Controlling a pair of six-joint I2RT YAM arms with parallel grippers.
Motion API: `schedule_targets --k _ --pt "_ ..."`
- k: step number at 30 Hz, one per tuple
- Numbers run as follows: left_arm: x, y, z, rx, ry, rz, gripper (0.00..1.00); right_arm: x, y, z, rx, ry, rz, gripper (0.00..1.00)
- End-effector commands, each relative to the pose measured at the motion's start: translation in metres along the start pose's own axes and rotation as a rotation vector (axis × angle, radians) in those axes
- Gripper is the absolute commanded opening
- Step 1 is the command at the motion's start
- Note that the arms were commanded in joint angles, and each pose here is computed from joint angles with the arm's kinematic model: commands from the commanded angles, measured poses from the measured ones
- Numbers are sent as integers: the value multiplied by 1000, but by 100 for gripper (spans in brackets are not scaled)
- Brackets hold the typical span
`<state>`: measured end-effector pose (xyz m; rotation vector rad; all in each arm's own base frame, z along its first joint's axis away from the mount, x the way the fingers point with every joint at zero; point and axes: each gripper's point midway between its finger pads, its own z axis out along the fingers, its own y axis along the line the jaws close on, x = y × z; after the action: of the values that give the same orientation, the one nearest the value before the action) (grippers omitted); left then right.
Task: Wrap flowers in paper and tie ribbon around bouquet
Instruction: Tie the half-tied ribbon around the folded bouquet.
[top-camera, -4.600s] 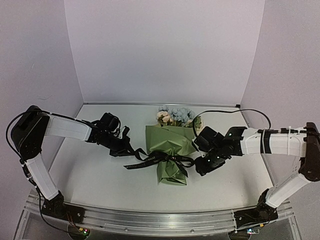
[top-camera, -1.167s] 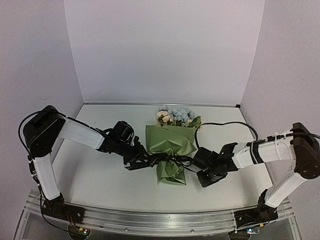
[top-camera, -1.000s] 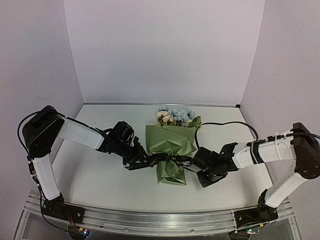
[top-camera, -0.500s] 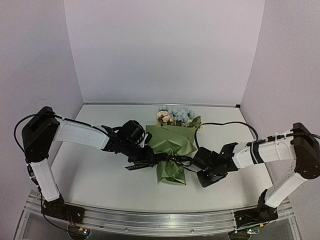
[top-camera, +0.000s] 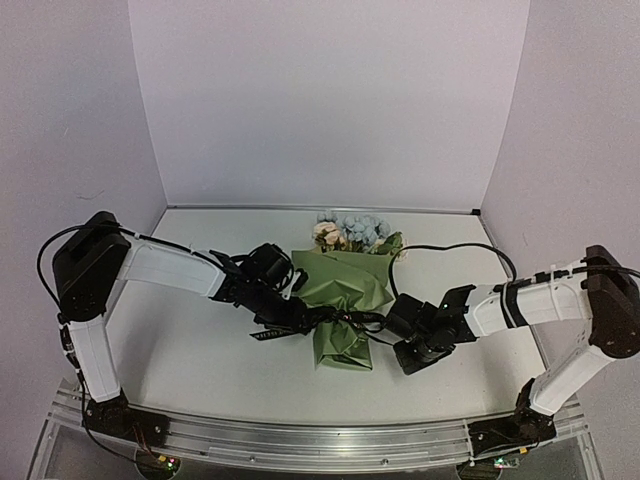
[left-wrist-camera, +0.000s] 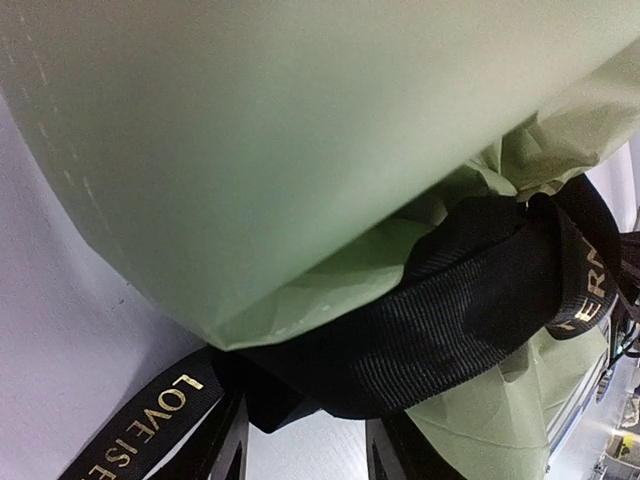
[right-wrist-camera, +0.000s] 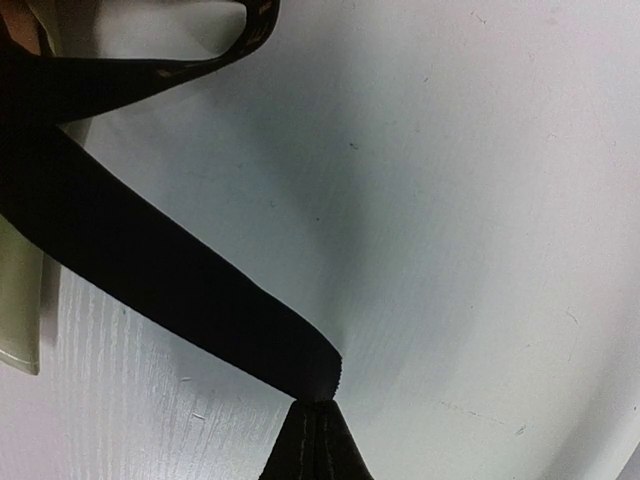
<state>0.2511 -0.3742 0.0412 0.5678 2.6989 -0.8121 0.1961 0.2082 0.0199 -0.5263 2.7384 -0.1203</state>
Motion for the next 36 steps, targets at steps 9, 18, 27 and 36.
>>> schedule_targets --k 9,18,27,36 --pt "-21 -21 2 74 -39 77 39 -14 5 -8 -6 -43 7 0" --pt "-21 -17 -8 35 -48 85 4 -16 2 -10 9 -52 9 0" --pt "-47 15 -54 -57 -168 4 0 -8 -25 -12 113 -27 39 0" --pt "-49 26 -62 -51 -150 13 0 16 -30 -1 134 58 35 0"
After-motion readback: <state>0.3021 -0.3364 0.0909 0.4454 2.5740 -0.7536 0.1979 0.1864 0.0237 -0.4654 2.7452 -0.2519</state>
